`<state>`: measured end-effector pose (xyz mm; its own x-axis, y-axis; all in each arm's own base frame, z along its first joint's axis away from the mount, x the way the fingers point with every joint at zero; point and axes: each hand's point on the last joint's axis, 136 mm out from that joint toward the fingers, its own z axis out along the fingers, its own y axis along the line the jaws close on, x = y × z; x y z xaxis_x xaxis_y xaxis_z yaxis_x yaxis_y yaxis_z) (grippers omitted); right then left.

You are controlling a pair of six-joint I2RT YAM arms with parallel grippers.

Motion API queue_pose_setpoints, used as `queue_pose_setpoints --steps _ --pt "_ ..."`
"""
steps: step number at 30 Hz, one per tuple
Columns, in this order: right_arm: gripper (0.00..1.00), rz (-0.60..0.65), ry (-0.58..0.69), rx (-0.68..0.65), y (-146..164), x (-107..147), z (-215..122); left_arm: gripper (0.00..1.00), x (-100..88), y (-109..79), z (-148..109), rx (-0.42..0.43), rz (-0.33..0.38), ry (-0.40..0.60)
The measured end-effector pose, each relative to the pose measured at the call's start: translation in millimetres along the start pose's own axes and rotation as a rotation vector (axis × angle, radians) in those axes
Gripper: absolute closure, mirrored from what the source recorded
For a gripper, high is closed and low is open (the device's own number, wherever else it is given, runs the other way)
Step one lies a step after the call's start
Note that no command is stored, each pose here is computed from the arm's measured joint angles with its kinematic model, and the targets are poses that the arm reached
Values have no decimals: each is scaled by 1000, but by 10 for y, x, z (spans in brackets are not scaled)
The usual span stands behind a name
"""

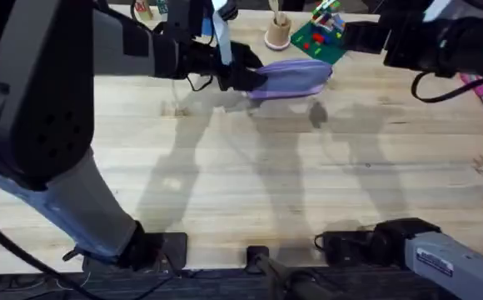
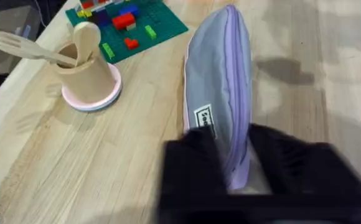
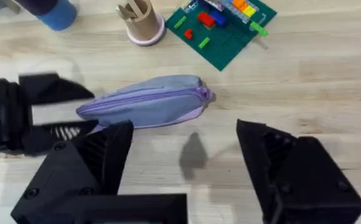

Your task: Unzip the bag, pick up the pens from the table one at a time and place them inside, then zip the bag closed.

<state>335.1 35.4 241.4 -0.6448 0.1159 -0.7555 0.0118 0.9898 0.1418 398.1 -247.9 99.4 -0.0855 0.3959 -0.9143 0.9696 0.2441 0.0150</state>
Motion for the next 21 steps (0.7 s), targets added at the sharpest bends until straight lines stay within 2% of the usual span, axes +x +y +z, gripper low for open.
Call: queue_pose_setpoints --steps 4,5,10,14,17,21 --pt "6 -13 2 0 -1 8 -8 70 7 19 -21 -4 -5 -2" --pt "6 -14 4 0 -1 11 -8 25 8 23 -24 -5 -9 -2" --pt "6 -20 3 0 -1 11 -8 6 22 33 -40 -8 -19 2" --pt "6 -24 23 4 -10 61 -15 6 6 17 -107 -29 -68 38" --pt "6 -34 57 9 -28 160 -78 6 -110 -26 -278 -73 -105 89" --pt "6 -80 124 16 -65 379 -258 6 -326 -179 -640 -153 -138 172"
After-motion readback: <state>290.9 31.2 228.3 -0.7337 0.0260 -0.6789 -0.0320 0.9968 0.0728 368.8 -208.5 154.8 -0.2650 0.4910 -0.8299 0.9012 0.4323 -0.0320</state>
